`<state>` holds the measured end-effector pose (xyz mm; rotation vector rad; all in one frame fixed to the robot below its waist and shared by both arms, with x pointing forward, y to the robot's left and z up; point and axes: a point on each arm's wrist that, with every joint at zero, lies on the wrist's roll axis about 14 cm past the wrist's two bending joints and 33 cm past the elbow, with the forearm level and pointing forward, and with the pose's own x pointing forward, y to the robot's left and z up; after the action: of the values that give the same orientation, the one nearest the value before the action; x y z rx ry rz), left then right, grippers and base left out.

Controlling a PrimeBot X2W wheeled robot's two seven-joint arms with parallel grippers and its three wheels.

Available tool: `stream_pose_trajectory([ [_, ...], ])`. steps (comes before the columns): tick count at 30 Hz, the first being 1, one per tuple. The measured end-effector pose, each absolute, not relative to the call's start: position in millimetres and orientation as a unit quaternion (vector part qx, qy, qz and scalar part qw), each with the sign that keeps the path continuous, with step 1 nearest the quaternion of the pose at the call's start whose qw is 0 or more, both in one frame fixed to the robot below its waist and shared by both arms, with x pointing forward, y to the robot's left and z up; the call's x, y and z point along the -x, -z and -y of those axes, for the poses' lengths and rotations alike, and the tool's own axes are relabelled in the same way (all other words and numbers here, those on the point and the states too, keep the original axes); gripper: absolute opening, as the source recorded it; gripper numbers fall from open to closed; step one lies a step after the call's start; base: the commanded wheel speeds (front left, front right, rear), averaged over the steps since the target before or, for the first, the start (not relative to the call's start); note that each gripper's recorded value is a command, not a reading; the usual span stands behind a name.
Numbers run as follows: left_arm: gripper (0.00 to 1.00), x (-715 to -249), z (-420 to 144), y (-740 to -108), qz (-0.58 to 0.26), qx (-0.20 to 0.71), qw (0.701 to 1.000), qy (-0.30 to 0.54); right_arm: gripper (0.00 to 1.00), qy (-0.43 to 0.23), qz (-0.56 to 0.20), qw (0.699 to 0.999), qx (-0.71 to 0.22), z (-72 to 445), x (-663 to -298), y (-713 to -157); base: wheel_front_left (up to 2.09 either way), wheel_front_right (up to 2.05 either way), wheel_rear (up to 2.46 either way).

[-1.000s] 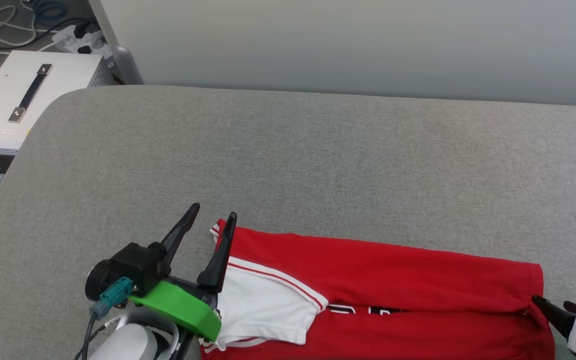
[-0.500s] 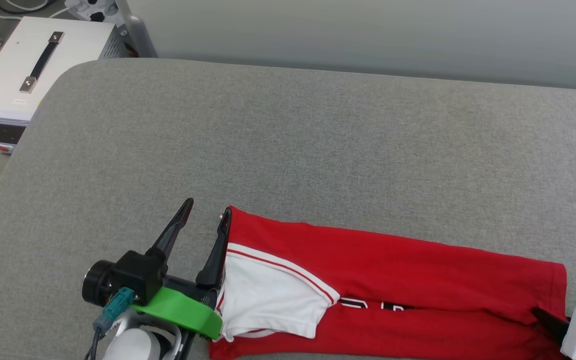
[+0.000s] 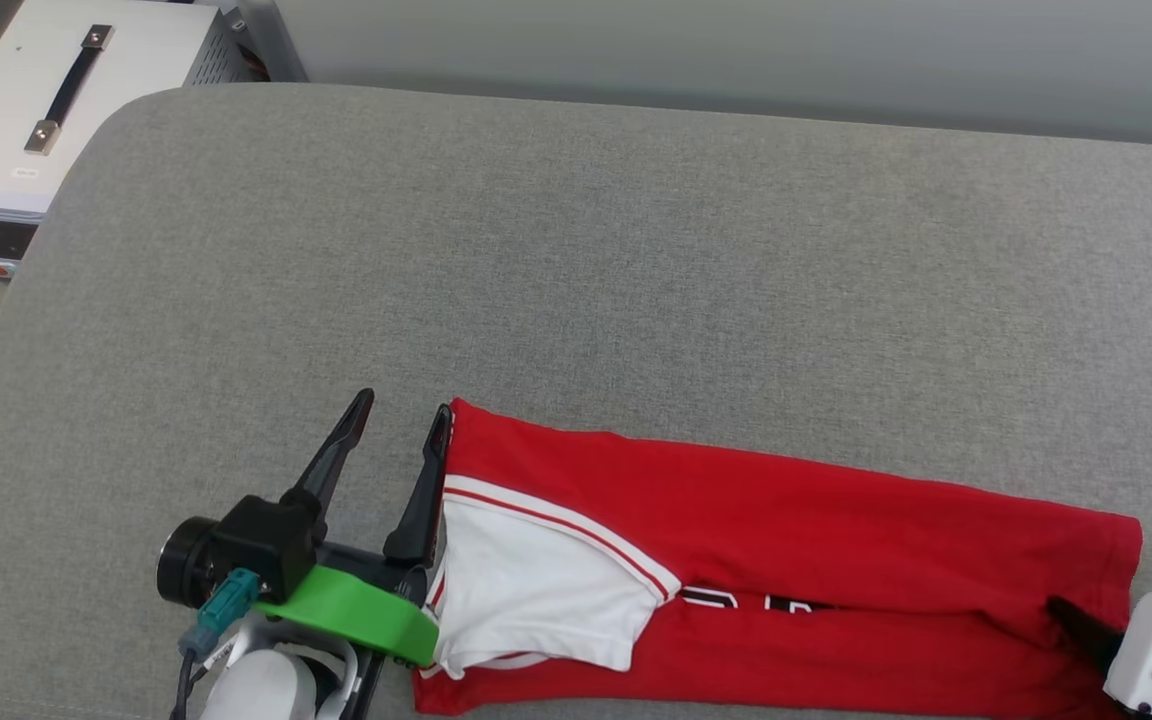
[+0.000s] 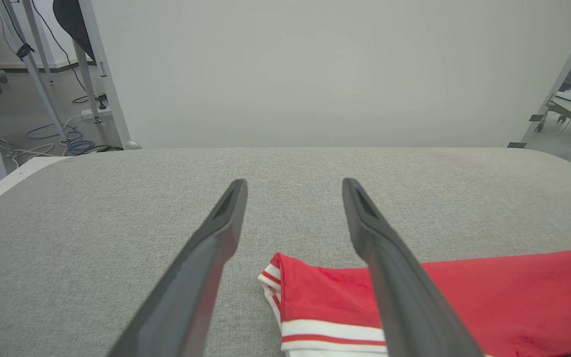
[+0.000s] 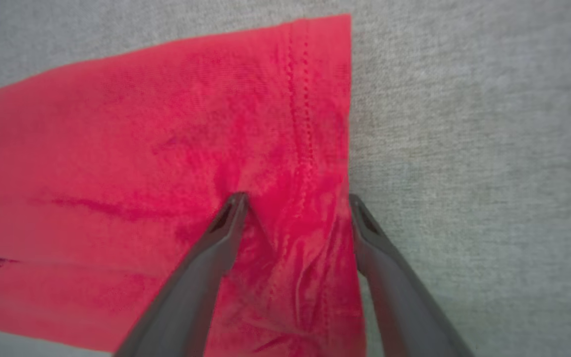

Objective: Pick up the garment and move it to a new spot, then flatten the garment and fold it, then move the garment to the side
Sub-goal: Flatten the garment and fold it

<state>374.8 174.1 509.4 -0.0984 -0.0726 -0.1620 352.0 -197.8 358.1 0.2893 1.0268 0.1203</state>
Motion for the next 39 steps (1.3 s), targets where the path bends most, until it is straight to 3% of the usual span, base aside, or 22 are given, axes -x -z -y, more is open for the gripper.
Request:
stream_pose_trajectory([
  [8, 1.0, -376, -173, -509, 0.036, 0.048, 0.995, 0.084, 1.0, -0.077, -0.489, 0.857, -0.144, 182, -354, -354, 0.0, 0.0, 0.0],
  [9, 1.0, -376, -172, -510, 0.036, 0.048, 0.995, 0.084, 0.77, -0.078, -0.489, 0.857, -0.143, 181, -355, -354, 0.0, 0.0, 0.0],
  [10, 1.0, -375, -172, -510, 0.037, 0.048, 0.995, 0.085, 0.4, -0.08, -0.487, 0.858, -0.143, 180, -355, -355, 0.0, 0.0, 0.0],
  [11, 1.0, -375, -172, -510, 0.037, 0.048, 0.994, 0.086, 0.13, -0.082, -0.484, 0.86, -0.14, 180, -356, -355, 0.0, 0.0, 0.0],
  [12, 1.0, -375, -172, -511, 0.038, 0.05, 0.994, 0.086, 0.0, -0.083, -0.48, 0.862, -0.138, 179, -357, -356, 0.0, 0.0, 0.0],
  [26, 1.0, -370, -170, -520, 0.05, 0.049, 0.993, 0.094, 0.0, -0.068, -0.439, 0.886, -0.132, 201, -358, -367, 0.0, 0.0, 0.0],
  [39, 1.0, -366, -160, -532, 0.067, 0.051, 0.99, 0.114, 0.0, 0.007, -0.405, 0.91, -0.088, 282, -353, -393, 0.0, 0.0, 0.0],
])
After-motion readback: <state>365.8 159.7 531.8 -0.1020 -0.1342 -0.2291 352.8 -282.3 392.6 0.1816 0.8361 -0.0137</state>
